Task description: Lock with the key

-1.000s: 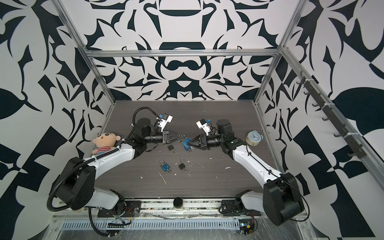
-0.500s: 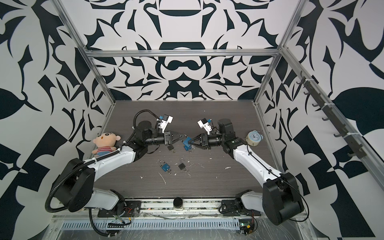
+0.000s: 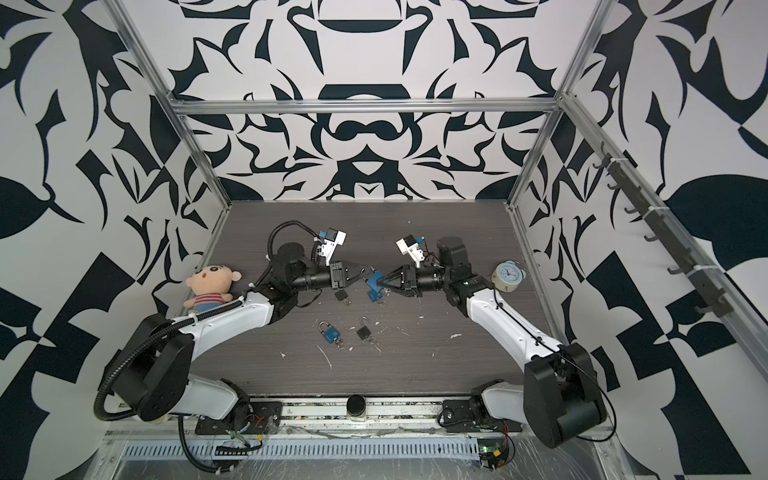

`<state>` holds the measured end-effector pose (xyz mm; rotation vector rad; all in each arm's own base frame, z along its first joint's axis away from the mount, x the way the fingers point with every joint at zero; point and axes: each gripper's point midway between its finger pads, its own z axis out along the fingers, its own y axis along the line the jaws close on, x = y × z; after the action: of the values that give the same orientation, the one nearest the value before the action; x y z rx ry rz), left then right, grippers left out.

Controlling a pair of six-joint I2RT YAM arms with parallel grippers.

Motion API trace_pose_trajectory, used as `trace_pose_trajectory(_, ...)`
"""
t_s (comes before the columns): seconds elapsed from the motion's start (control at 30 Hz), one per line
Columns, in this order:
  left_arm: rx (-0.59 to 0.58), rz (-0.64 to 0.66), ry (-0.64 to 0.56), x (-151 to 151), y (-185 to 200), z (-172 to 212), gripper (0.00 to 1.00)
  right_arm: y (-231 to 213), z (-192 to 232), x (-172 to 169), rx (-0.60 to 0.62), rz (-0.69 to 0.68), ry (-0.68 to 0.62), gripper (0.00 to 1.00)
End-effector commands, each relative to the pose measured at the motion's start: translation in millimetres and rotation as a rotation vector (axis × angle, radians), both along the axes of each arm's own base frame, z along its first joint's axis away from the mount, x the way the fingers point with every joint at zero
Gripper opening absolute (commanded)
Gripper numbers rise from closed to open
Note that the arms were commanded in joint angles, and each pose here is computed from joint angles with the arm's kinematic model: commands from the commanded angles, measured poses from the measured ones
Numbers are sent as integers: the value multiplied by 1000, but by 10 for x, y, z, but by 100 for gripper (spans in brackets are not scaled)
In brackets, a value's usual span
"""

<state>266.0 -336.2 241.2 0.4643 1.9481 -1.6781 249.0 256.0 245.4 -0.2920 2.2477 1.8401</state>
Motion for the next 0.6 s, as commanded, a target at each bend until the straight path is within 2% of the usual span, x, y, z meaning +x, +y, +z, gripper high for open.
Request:
trace_pose_trajectory(0.0,80,-347,131,-994,-305,-417,0,147,729,249,115,-44,-357,0)
trace_pose_trajectory(0.3,69,-366,143,-1144,-339,-359,0,162,737,312,109,-51,-372,0)
trace_pose_trajectory(0.57,-13,-295,105,-778,-227,-18,0,103,383,243,-1,-52,-335,0)
